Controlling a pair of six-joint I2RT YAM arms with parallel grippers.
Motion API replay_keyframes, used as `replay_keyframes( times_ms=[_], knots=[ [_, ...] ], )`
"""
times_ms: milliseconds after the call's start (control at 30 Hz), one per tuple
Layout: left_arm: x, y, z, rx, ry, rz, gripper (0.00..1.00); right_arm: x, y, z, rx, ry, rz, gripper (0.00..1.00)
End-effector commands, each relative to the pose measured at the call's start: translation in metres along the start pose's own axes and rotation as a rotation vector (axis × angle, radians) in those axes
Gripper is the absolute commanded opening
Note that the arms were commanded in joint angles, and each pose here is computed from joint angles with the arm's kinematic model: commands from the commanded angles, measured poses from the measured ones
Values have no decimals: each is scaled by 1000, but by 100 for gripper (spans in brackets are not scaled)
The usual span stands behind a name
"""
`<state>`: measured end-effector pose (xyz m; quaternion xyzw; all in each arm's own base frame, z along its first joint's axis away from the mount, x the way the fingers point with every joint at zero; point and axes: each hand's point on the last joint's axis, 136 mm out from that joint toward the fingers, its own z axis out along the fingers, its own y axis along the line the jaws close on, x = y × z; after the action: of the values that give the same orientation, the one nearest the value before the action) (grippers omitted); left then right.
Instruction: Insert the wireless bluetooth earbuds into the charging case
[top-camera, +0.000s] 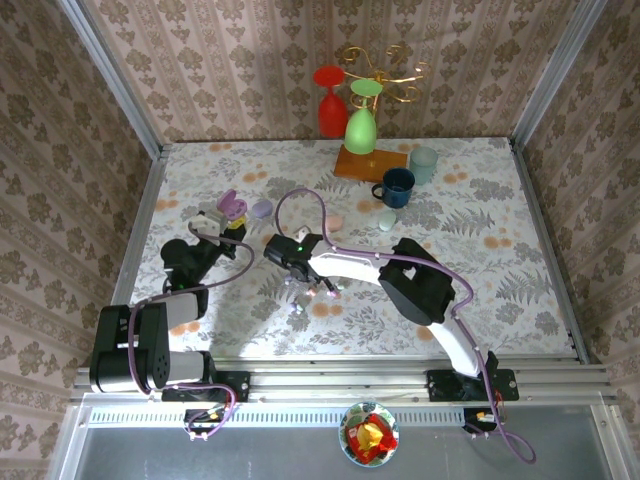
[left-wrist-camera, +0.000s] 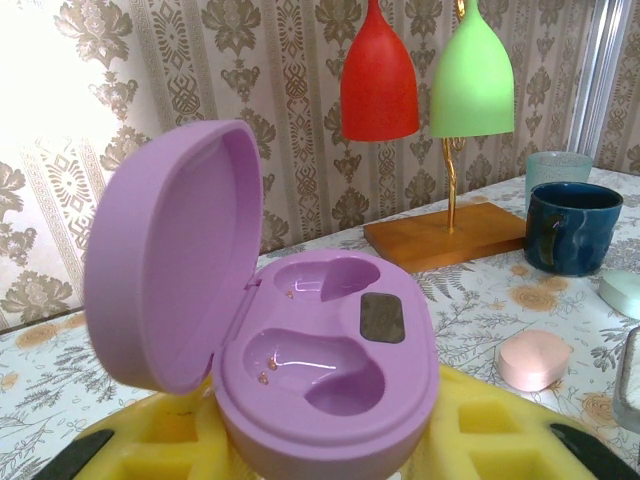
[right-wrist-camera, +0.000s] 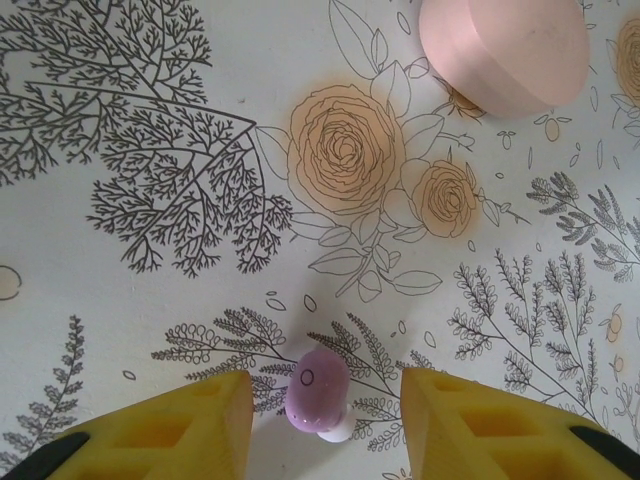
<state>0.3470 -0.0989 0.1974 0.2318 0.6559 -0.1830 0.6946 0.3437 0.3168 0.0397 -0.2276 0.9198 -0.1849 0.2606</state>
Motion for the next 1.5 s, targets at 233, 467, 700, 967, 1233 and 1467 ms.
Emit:
replay_keyframes(
  times_ms=[233, 467, 700, 967, 1233, 1467],
  knots=[
    [-6, -4, 0, 28, -28, 4, 31, 3, -8, 10, 73, 33, -24, 42],
    [-7, -7, 0, 43, -31, 7, 32, 9, -8, 15, 85, 56, -34, 37],
    [-8, -10, 0, 54, -33, 11, 32, 8, -8, 15, 86, 58, -31, 29],
    [-7, -11, 1, 58, -31, 12, 32, 9, -8, 15, 80, 59, -32, 20],
    [-3, -25, 4, 114, -12, 30, 32, -2, -22, -7, -46, -5, 103, 19],
    [1, -48, 7, 201, 4, 50, 32, -11, -46, -32, -248, -103, 280, 20]
  ],
)
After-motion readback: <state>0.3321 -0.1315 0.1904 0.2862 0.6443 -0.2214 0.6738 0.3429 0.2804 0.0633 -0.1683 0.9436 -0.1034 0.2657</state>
